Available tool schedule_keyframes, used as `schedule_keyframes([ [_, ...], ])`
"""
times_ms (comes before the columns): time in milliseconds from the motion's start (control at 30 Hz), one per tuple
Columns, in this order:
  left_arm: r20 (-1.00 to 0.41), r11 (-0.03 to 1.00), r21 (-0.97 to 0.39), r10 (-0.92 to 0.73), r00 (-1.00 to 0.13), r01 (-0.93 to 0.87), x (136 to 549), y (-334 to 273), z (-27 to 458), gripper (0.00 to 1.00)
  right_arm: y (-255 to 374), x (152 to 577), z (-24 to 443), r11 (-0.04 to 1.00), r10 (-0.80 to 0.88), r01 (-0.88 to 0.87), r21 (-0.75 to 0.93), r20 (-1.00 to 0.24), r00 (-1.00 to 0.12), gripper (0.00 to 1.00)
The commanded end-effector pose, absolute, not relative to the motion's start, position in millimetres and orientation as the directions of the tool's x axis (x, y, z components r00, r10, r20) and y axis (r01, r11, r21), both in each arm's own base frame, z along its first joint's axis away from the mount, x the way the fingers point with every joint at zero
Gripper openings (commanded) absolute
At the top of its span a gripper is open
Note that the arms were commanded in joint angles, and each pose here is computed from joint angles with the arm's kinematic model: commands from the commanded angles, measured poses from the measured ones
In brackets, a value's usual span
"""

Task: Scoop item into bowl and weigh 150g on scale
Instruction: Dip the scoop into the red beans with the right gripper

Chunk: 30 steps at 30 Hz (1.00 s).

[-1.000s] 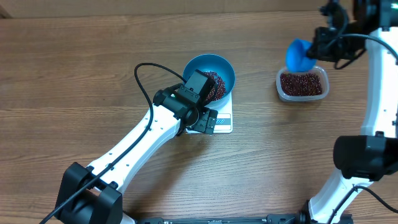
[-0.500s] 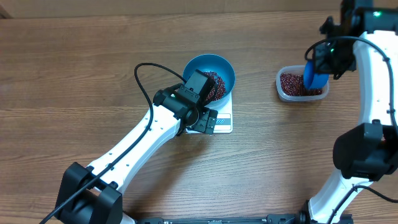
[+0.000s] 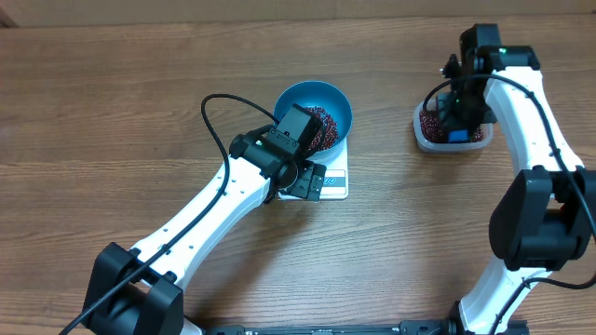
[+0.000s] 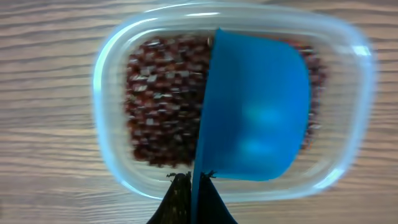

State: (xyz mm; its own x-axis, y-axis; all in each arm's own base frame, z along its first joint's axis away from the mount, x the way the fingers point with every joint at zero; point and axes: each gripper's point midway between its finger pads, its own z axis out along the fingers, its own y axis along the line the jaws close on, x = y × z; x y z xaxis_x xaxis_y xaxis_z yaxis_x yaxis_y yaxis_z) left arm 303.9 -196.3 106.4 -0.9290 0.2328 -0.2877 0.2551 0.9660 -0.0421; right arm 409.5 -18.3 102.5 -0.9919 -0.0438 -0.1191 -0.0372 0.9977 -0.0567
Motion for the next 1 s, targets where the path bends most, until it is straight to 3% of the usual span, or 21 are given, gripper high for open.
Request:
schedule_keyframes([
  [0,-0.299,0.966,-0.056,0.223,-0.928,0.251,306,-199,112,0.99,18,405,101,0.989,-0.038,-0.055,0.135,-0.124,-0.992,0.04],
  [433,-0.299,0.966,-0.056,0.223,-0.928,0.251,306,-199,112,1.00,3,398,111,0.930,0.125,0.088,0.357,-0.081,-0.989,0.04],
  [800,-0.299,0.966,-0.056,0.223,-0.928,0.251,306,-199,112,1.00,-54,395,133,0.764,0.357,0.252,0.594,-0.065,-0.932,0.04],
  [967,-0.299,0.966,-0.056,0.223,-0.928,0.251,306,-199,112,0.99,-64,394,142,0.709,0.388,0.244,0.662,-0.076,-0.919,0.04],
])
